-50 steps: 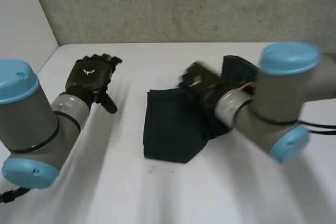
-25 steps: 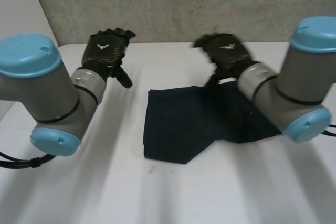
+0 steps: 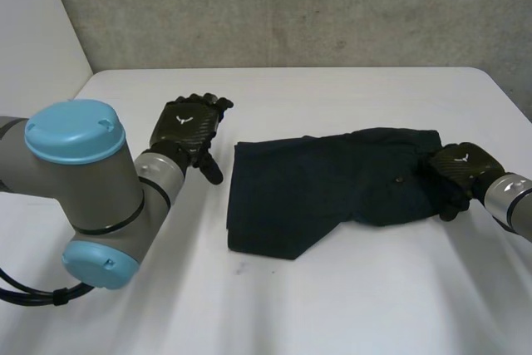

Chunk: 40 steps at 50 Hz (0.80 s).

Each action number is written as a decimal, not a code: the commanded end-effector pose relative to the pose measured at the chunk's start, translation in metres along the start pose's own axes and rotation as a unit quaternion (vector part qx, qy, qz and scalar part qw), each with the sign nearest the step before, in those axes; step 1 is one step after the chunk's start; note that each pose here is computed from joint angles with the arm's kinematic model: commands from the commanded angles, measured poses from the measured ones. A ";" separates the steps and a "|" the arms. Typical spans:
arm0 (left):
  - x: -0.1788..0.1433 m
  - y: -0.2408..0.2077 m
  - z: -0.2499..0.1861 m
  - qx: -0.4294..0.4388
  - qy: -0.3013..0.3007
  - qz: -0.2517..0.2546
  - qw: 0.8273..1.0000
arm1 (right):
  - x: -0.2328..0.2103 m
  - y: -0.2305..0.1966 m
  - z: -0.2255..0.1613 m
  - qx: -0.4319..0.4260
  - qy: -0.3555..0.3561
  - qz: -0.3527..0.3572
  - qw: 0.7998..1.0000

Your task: Fold the shorts.

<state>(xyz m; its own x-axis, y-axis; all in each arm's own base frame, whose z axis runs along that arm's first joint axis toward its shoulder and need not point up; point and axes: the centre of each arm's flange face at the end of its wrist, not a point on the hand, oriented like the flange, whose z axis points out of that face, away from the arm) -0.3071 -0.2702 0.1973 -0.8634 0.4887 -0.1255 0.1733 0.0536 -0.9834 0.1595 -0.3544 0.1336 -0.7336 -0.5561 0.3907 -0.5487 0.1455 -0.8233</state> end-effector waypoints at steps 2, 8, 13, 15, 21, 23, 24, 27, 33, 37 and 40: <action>0.000 0.003 0.000 -0.004 0.000 0.000 1.000 | 0.003 0.012 0.013 -0.002 0.004 0.005 1.000; 0.000 0.004 0.001 -0.006 0.001 0.000 1.000 | 0.005 0.016 0.018 0.000 0.007 0.004 1.000; 0.000 0.005 0.000 -0.008 0.001 0.000 1.000 | 0.012 0.012 0.020 0.018 0.026 -0.007 0.999; 0.001 0.004 -0.001 -0.006 0.002 0.000 1.000 | 0.014 0.008 0.019 0.023 0.031 -0.014 0.999; -0.001 0.001 -0.003 -0.003 0.000 0.000 1.000 | 0.030 -0.026 0.007 0.060 0.062 -0.059 0.995; -0.001 0.000 -0.003 -0.002 -0.001 0.000 1.000 | 0.028 -0.034 0.006 0.070 0.063 -0.079 0.992; -0.001 0.000 -0.003 -0.001 -0.001 0.000 1.000 | 0.025 -0.040 0.005 0.077 0.061 -0.091 0.991; -0.002 -0.002 -0.003 0.001 -0.004 0.000 1.000 | -0.006 -0.070 0.005 0.117 0.035 -0.158 0.980; -0.004 -0.003 -0.003 0.003 -0.007 -0.001 1.000 | -0.101 -0.125 -0.011 0.215 -0.037 -0.309 0.926; -0.004 -0.005 -0.005 0.003 -0.007 -0.001 1.000 | -0.164 -0.123 -0.020 0.249 -0.102 -0.365 0.891; -0.004 -0.004 -0.006 0.001 -0.007 0.000 1.000 | -0.206 -0.111 -0.029 0.268 -0.163 -0.381 0.870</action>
<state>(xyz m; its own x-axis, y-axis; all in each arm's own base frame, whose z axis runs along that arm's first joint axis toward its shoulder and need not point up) -0.3028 -0.2689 0.2019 -0.8702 0.4762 -0.1263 0.1701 0.0497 -0.9842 0.3067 -0.2993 0.1945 -0.2610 -0.4927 0.8301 -0.6227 -0.5711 -0.5348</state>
